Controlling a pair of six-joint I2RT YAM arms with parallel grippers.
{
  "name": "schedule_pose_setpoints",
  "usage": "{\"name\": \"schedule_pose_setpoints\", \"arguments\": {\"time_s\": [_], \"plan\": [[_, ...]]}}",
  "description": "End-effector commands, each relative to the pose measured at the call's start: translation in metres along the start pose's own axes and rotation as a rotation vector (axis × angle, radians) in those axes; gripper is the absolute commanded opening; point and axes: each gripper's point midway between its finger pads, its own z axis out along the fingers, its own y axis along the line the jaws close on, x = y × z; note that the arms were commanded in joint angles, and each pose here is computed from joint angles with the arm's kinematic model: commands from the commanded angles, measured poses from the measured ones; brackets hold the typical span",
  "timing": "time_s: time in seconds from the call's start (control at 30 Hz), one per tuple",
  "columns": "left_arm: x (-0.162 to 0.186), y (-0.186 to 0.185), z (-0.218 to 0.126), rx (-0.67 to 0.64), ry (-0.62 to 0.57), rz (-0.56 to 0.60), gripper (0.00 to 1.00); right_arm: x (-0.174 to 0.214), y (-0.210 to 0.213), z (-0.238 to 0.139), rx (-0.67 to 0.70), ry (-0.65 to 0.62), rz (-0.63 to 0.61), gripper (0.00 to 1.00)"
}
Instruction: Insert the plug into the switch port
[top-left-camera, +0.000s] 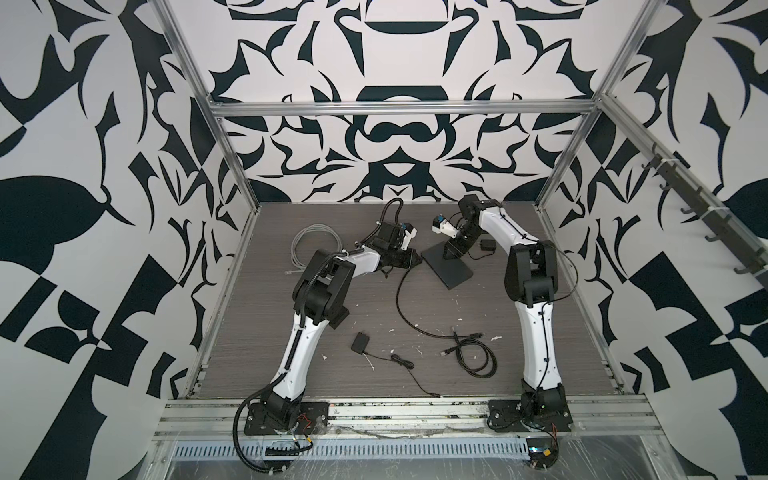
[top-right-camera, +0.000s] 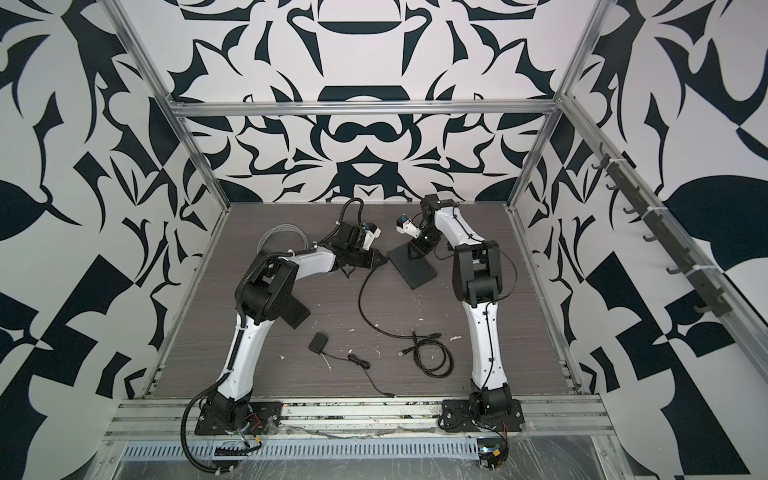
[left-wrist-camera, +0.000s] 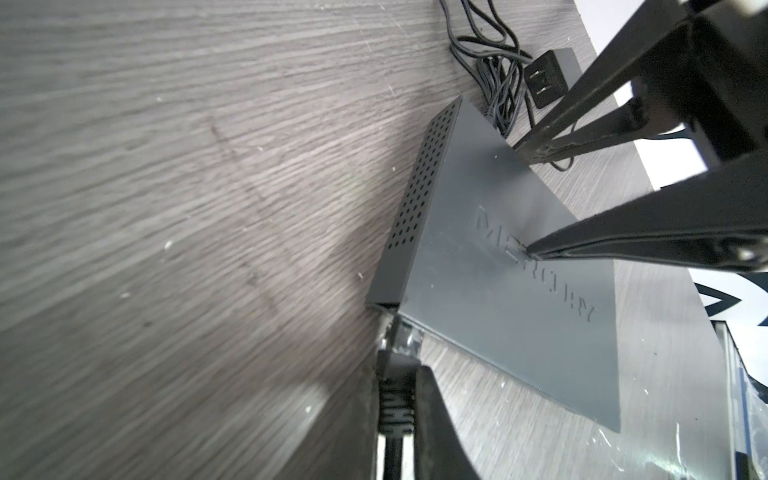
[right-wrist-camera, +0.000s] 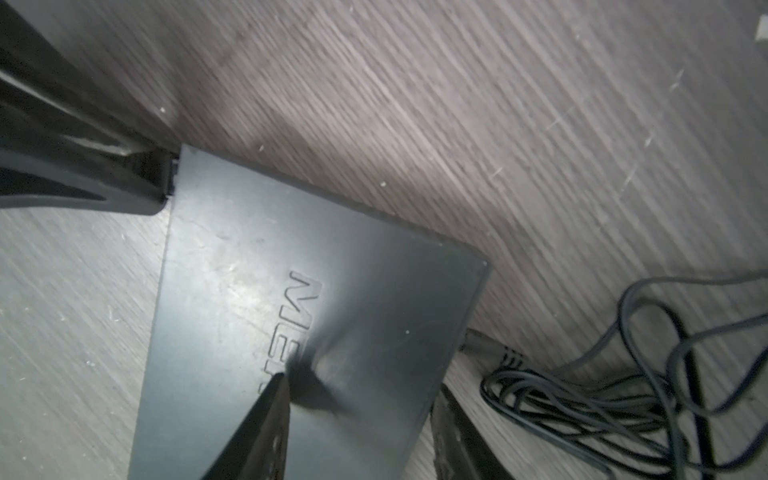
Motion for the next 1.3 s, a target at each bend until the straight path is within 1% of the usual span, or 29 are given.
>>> {"name": "schedule_pose_setpoints", "arguments": {"time_s": [0.0, 0.07, 0.17, 0.2, 0.23, 0.3, 0.5, 0.57, 0.63, 0.7, 0.77, 0.8, 0.87, 0.93, 1.03, 1.13, 1.27], "plan": [[-0.019, -0.062, 0.031, 0.102, -0.112, 0.161, 0.09, -0.013, 0.173, 0.030, -0.562, 0.027, -0.101, 0.42], [-0.019, -0.062, 0.032, 0.105, -0.108, 0.150, 0.11, -0.014, 0.173, 0.028, -0.566, 0.018, -0.103, 0.42], [-0.029, -0.066, 0.028, 0.240, -0.141, 0.037, 0.11, -0.017, 0.174, 0.026, -0.569, 0.004, -0.105, 0.42], [-0.032, -0.064, 0.027, 0.269, -0.152, -0.002, 0.11, -0.018, 0.174, 0.026, -0.569, 0.003, -0.105, 0.42], [-0.033, -0.061, 0.027, 0.272, -0.158, -0.017, 0.11, -0.017, 0.174, 0.026, -0.570, 0.004, -0.104, 0.42], [-0.030, -0.060, 0.026, 0.256, -0.150, -0.005, 0.11, -0.017, 0.174, 0.026, -0.569, 0.003, -0.104, 0.42], [-0.033, -0.065, 0.023, 0.267, -0.147, 0.013, 0.13, -0.018, 0.174, 0.028, -0.567, 0.007, -0.101, 0.42], [-0.033, -0.064, 0.022, 0.249, -0.146, 0.020, 0.17, -0.018, 0.174, 0.028, -0.565, 0.006, -0.102, 0.42], [-0.028, -0.059, 0.021, 0.188, -0.132, 0.037, 0.23, -0.019, 0.173, 0.028, -0.560, 0.000, -0.098, 0.42], [-0.021, -0.048, 0.017, 0.118, -0.114, 0.043, 0.26, -0.019, 0.165, 0.029, -0.533, -0.005, -0.078, 0.42], [-0.014, -0.037, 0.010, 0.049, -0.095, 0.047, 0.28, -0.017, 0.146, 0.036, -0.448, 0.006, -0.037, 0.43], [-0.010, -0.032, 0.006, 0.021, -0.081, 0.051, 0.30, -0.012, 0.131, 0.042, -0.386, 0.020, 0.006, 0.43], [-0.001, -0.021, 0.002, -0.024, -0.051, 0.056, 0.31, -0.008, 0.111, 0.043, -0.327, 0.026, 0.077, 0.43], [0.004, -0.011, -0.004, -0.046, -0.039, 0.046, 0.31, -0.006, 0.095, 0.040, -0.285, 0.010, 0.131, 0.44], [0.008, -0.002, -0.012, -0.058, -0.013, 0.027, 0.35, -0.005, 0.076, 0.035, -0.236, -0.013, 0.177, 0.44], [0.010, 0.001, -0.025, -0.089, 0.002, 0.046, 0.41, -0.004, 0.064, 0.034, -0.205, -0.018, 0.211, 0.45], [0.012, 0.003, -0.037, -0.135, 0.029, 0.093, 0.48, 0.000, 0.058, 0.038, -0.185, 0.000, 0.231, 0.45]]}}
